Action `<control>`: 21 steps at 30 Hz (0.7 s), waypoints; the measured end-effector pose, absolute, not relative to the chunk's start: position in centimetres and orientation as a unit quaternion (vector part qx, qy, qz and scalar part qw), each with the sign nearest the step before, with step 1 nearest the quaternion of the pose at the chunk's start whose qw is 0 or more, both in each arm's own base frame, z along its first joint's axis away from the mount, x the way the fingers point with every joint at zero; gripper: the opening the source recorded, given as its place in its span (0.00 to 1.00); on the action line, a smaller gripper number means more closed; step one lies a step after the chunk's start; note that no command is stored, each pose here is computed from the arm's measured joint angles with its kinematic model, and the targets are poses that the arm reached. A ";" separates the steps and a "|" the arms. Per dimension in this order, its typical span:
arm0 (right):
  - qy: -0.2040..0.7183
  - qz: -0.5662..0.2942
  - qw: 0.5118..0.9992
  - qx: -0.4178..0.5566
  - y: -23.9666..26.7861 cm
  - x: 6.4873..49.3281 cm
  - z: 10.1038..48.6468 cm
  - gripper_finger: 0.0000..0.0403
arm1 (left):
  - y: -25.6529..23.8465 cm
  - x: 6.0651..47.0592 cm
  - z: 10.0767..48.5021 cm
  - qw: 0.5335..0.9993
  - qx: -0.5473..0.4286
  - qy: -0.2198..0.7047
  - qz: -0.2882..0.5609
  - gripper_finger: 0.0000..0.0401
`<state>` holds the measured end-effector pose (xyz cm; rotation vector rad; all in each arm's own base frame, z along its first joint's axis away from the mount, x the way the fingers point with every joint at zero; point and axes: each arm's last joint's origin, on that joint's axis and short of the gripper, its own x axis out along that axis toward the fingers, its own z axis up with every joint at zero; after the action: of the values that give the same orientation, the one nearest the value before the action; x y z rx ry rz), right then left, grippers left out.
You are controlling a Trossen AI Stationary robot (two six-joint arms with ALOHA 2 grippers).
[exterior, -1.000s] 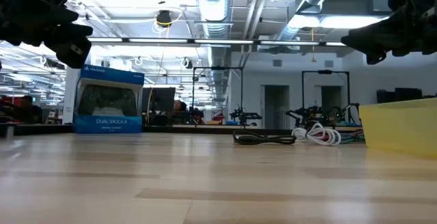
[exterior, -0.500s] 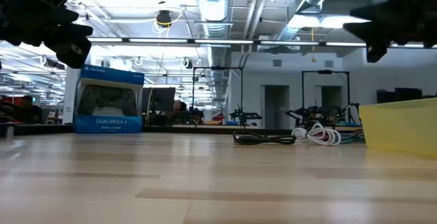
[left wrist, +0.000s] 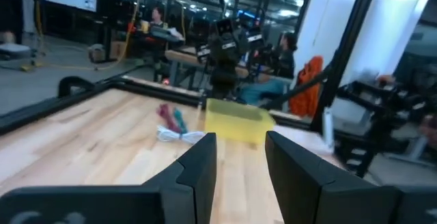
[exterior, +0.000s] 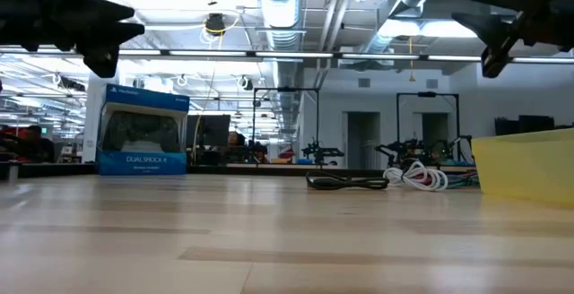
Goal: Pick and place USB-C Cables
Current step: Put the white charger cable into the yellow bin
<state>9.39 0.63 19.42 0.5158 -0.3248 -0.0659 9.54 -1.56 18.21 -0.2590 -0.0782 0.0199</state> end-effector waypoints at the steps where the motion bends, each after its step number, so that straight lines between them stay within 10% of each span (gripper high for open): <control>1: -0.158 -0.032 0.953 0.257 0.6 9.4 19.4 0.42 | -1.6 9.5 18.2 0.990 -0.132 -0.038 0.007 0.28; 21: -0.170 -0.207 0.948 0.170 -0.9 8.3 23.1 0.44 | -0.5 9.2 19.0 0.950 -0.233 -0.096 0.184 0.28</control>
<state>8.30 -0.90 23.05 0.3460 -0.3452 -0.4205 9.19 -0.47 18.95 -0.4739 -0.1951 0.3744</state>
